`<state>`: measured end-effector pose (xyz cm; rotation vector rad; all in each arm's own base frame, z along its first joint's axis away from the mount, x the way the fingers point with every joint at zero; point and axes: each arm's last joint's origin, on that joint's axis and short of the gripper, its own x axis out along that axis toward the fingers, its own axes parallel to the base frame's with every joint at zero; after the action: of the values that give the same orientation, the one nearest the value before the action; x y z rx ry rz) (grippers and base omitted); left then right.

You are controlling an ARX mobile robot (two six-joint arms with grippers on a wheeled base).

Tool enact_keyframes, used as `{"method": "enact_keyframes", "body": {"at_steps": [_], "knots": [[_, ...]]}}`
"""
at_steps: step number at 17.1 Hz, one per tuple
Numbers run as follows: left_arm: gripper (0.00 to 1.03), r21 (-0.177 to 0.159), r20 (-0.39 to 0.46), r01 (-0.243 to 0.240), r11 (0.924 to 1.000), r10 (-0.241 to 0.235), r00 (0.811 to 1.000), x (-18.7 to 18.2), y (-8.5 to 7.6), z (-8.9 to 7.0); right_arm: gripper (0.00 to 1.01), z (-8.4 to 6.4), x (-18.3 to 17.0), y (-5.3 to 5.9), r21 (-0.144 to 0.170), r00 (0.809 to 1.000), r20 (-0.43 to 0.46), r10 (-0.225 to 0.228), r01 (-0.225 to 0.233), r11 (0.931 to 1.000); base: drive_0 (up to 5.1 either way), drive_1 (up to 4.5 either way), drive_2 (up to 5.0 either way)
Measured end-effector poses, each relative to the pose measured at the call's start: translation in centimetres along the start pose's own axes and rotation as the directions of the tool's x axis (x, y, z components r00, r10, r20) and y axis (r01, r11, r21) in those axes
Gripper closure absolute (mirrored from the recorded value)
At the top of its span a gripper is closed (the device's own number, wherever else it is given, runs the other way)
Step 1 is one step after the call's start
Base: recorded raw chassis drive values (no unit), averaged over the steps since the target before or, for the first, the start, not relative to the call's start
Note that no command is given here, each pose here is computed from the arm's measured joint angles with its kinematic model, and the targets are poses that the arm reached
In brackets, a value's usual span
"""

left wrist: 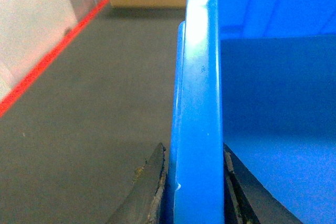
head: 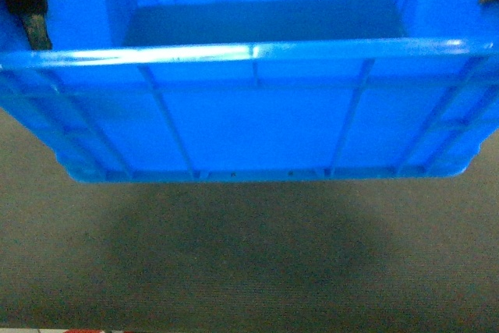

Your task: Place box next to blue box on left shelf

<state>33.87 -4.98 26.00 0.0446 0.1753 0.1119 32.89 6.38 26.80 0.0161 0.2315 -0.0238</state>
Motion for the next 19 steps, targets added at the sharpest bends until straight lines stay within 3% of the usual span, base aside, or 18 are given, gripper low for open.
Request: {"method": "enact_keyframes", "body": {"at_steps": [1,3,6,19], "knots": [[0.82,0.003,0.209,-0.009,1.0000,0.008,0.978,-2.3,-0.4,0.4,0.79,0.2,-1.6,-0.3,0.018,0.993,0.117,-0.033,0.032,0.9993,0.0,0.00,0.0],[0.82,0.010,0.260,-0.020,0.9998,0.017,0.965,-3.1,-0.6,-0.1,0.79,-0.6,-1.7,-0.5,0.029,0.993,0.115,-0.041,0.038,0.9988,0.0,0.00,0.0],[0.82,0.028,0.252,-0.026,0.9993,0.018,0.968,-3.5,-0.5,-0.4,0.79,-1.3,-1.8,-0.6,0.037,0.992,0.115,-0.043,0.039,0.9986,0.0,0.00,0.0],[0.82,0.028,0.258,-0.021,0.9994,0.013,0.966,-3.6,-0.6,-0.3,0.79,-1.1,-1.7,-0.7,0.026,0.991,0.128,-0.045,0.042,0.9988,-0.1,-0.12,-0.1]]}}
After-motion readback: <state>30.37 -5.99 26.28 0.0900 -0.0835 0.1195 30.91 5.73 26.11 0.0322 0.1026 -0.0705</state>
